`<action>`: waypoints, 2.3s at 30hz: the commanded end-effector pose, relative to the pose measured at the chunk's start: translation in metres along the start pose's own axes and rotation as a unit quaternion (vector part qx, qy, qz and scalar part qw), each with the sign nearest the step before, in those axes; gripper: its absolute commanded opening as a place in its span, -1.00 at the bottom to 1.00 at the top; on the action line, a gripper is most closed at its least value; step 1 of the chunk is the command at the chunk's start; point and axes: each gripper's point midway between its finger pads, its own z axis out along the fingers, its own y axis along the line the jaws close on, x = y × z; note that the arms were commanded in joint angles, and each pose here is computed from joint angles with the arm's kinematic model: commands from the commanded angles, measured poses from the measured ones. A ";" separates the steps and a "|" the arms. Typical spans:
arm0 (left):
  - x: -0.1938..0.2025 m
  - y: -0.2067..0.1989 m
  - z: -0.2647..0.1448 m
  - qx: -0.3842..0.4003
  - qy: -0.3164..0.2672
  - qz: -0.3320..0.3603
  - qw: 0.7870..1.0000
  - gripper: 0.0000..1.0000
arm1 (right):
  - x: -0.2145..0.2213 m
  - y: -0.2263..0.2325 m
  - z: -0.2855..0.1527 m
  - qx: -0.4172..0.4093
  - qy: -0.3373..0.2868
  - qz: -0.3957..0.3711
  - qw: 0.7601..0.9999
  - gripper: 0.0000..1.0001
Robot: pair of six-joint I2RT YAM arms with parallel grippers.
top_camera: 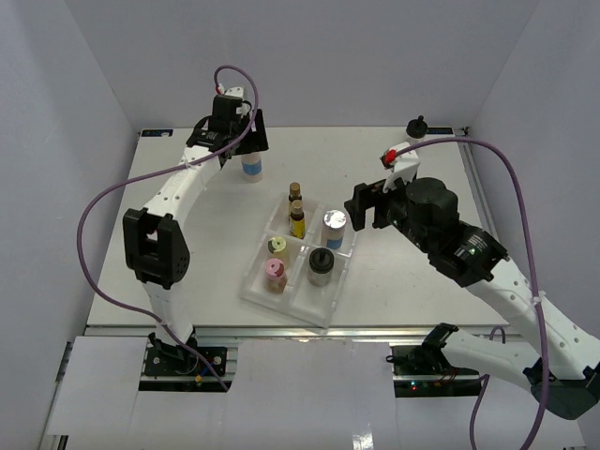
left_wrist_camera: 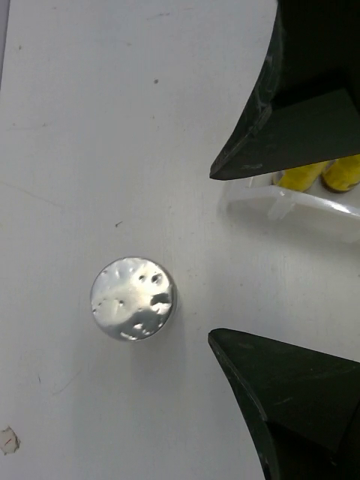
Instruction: Organize the condiment bottles
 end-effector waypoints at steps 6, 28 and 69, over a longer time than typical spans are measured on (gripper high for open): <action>-0.034 0.021 0.045 -0.040 -0.029 0.048 0.998 0.69 | -0.011 -0.010 -0.030 0.001 -0.046 -0.016 0.999 0.84; 0.004 0.035 0.086 -0.054 0.013 0.055 0.997 0.31 | -0.010 -0.017 -0.027 0.020 -0.063 -0.016 0.998 0.86; -0.011 -0.217 -0.096 0.229 -0.046 0.193 0.953 -1.00 | -0.011 -0.022 -0.039 0.025 -0.081 -0.003 0.996 0.86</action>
